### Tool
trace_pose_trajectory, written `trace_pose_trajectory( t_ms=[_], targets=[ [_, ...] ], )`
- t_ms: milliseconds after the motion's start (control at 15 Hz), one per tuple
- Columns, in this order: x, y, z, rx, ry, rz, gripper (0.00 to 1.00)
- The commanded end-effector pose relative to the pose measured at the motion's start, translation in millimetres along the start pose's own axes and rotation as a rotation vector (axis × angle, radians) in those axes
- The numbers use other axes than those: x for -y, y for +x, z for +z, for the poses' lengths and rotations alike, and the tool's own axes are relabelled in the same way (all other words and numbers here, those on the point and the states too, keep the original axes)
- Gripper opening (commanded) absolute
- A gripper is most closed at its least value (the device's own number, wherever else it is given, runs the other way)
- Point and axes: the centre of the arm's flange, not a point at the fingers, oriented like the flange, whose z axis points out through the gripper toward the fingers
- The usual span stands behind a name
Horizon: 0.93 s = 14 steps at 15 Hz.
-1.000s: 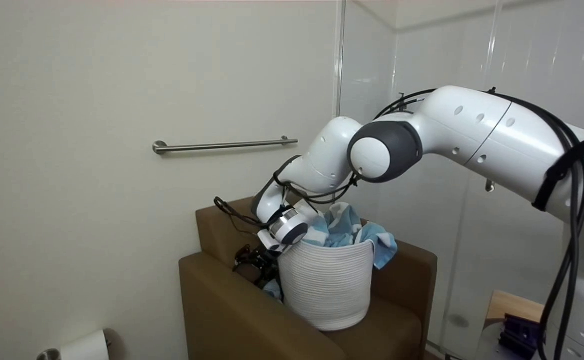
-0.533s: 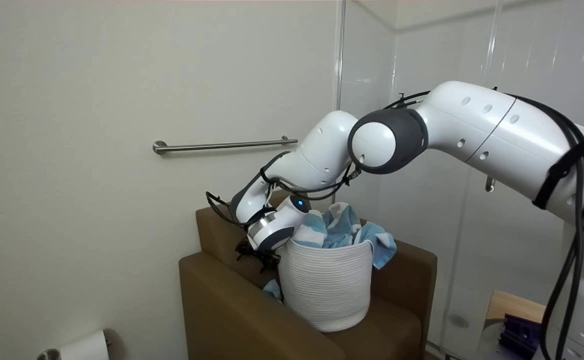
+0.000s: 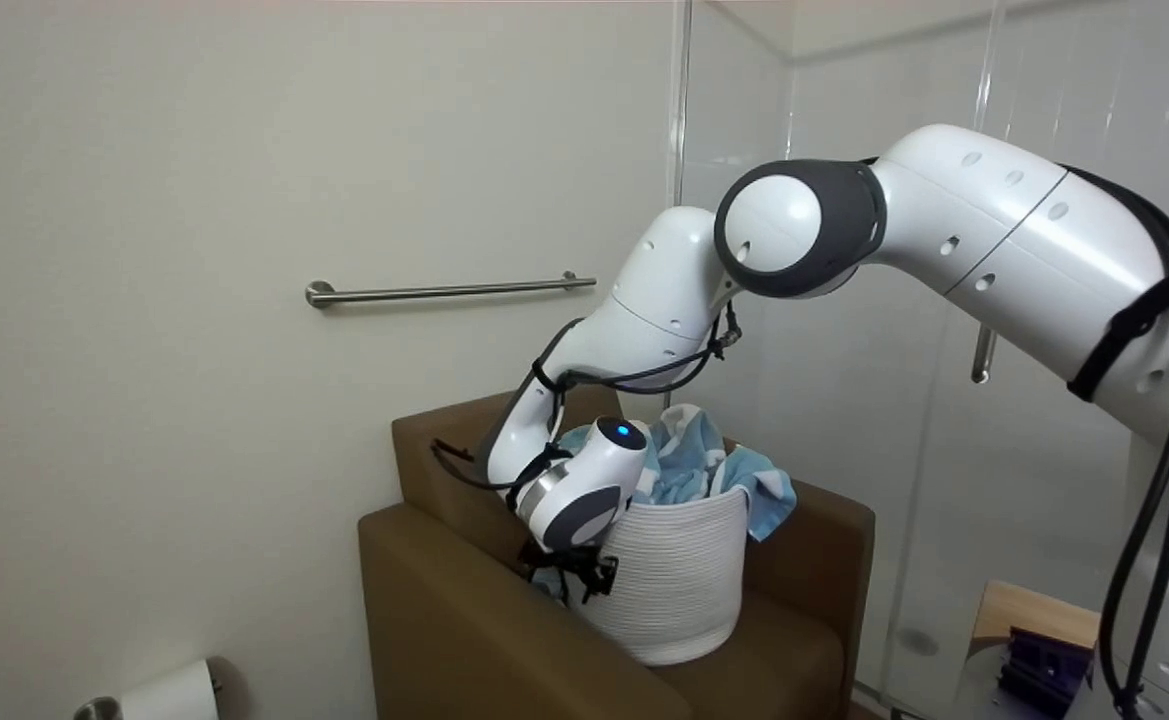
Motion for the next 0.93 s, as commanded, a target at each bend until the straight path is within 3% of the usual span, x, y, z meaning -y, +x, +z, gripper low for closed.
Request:
trace_pose_trajectory(
  t_ms=[0,533,867],
  targets=[
    [-0.2,-0.7,-2.3,0.000,0.000,0.000,1.00],
    [3.5,-1.9,-3.1,-0.003,0.005,0.005,1.00],
    [-23.2,4.5,-6.6,-0.072,-0.143,0.020,1.00]
  ],
)
